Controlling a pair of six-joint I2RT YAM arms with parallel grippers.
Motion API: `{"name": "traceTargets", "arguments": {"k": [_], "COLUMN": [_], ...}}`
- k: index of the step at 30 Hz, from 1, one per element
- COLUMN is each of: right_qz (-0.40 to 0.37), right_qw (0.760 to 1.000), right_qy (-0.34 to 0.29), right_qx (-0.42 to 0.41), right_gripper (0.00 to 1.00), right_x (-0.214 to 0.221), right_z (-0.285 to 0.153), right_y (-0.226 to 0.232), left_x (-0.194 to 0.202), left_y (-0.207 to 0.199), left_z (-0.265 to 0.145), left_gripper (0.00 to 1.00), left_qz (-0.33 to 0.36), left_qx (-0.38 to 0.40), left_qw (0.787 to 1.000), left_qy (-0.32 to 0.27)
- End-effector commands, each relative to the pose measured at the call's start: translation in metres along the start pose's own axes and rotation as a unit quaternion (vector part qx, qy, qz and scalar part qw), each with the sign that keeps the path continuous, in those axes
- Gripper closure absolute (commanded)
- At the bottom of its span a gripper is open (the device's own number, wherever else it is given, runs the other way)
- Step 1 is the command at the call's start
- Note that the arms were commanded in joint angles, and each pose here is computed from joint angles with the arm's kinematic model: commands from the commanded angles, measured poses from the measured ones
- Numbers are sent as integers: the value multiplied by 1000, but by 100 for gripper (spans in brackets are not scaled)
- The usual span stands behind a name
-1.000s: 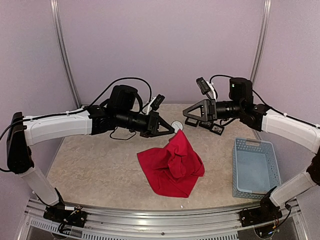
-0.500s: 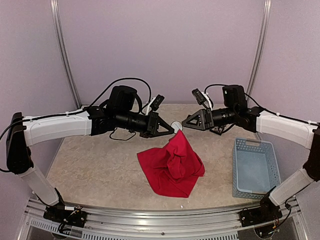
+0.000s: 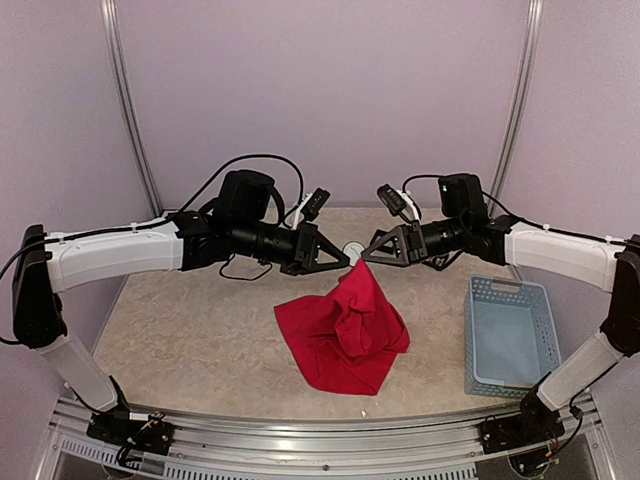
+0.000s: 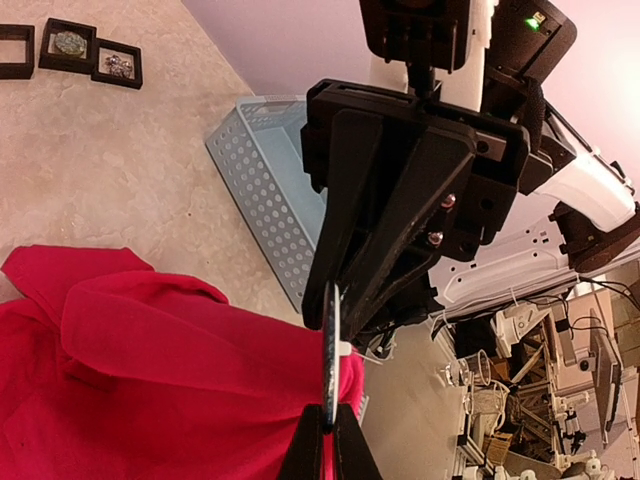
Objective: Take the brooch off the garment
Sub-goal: Pass from the left arm to the right, then remove the brooch from the crumpled clothing.
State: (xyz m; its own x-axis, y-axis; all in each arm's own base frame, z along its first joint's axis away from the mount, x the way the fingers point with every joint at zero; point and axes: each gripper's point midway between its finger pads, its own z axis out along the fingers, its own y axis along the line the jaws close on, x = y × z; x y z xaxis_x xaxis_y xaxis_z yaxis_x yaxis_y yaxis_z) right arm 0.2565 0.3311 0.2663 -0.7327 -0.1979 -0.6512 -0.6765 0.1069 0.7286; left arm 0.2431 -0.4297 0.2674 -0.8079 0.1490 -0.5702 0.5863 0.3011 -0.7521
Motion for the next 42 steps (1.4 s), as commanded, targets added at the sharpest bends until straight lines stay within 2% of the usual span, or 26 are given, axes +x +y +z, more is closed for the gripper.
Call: {"name": "traceTargets", "arguments": {"k": [1, 4, 11, 12, 16, 19, 21, 24, 25, 27, 33, 36, 37, 42], "right_qz": [-6, -10, -18, -21, -31, -31, -33, -34, -34, -33, -42, -51, -52, -53], "right_qw": [1000, 1000, 1000, 1000, 999, 999, 999, 999, 998, 998, 998, 997, 996, 996], "right_qy": [1, -1, -13, -17, -29, -32, -36, -39, -40, -41, -48, -50, -49, -39], "right_qx": [-15, -16, -19, -16, 1, 7, 12, 15, 15, 16, 30, 43, 47, 67], "right_gripper": [95, 100, 100, 100, 100, 100, 100, 100, 100, 100, 100, 100, 100, 100], "right_x": [-3, -3, -9, -11, -14, -14, -15, -17, -18, -19, -20, -20, -19, -12], "right_z": [0, -1, -2, -3, -6, -6, -7, -7, -7, -8, -10, -13, -13, -16], "right_y": [1, 3, 7, 7, 7, 6, 5, 5, 5, 5, 5, 4, 3, -1], "left_x": [-8, -7, -6, -5, -3, 2, 8, 16, 17, 19, 21, 18, 17, 12], "left_y": [-15, -16, -12, -11, -7, -5, -1, 3, 4, 6, 14, 15, 16, 18], "left_z": [-1, -1, 2, 3, 5, 9, 13, 21, 22, 26, 32, 28, 28, 21], "left_gripper": [100, 100, 100, 93, 46, 23, 16, 14, 16, 24, 79, 96, 100, 100], "left_qz": [20, 19, 15, 14, 15, 23, 29, 33, 34, 35, 35, 36, 36, 33], "left_qx": [17, 18, 15, 13, 1, -13, -27, -43, -47, -54, -75, -86, -89, -104], "left_qw": [1000, 1000, 1000, 1000, 1000, 1000, 999, 998, 997, 997, 995, 995, 995, 994], "left_qy": [-5, -4, 4, 4, 6, 12, 23, 40, 43, 51, 55, 43, 40, 24]}}
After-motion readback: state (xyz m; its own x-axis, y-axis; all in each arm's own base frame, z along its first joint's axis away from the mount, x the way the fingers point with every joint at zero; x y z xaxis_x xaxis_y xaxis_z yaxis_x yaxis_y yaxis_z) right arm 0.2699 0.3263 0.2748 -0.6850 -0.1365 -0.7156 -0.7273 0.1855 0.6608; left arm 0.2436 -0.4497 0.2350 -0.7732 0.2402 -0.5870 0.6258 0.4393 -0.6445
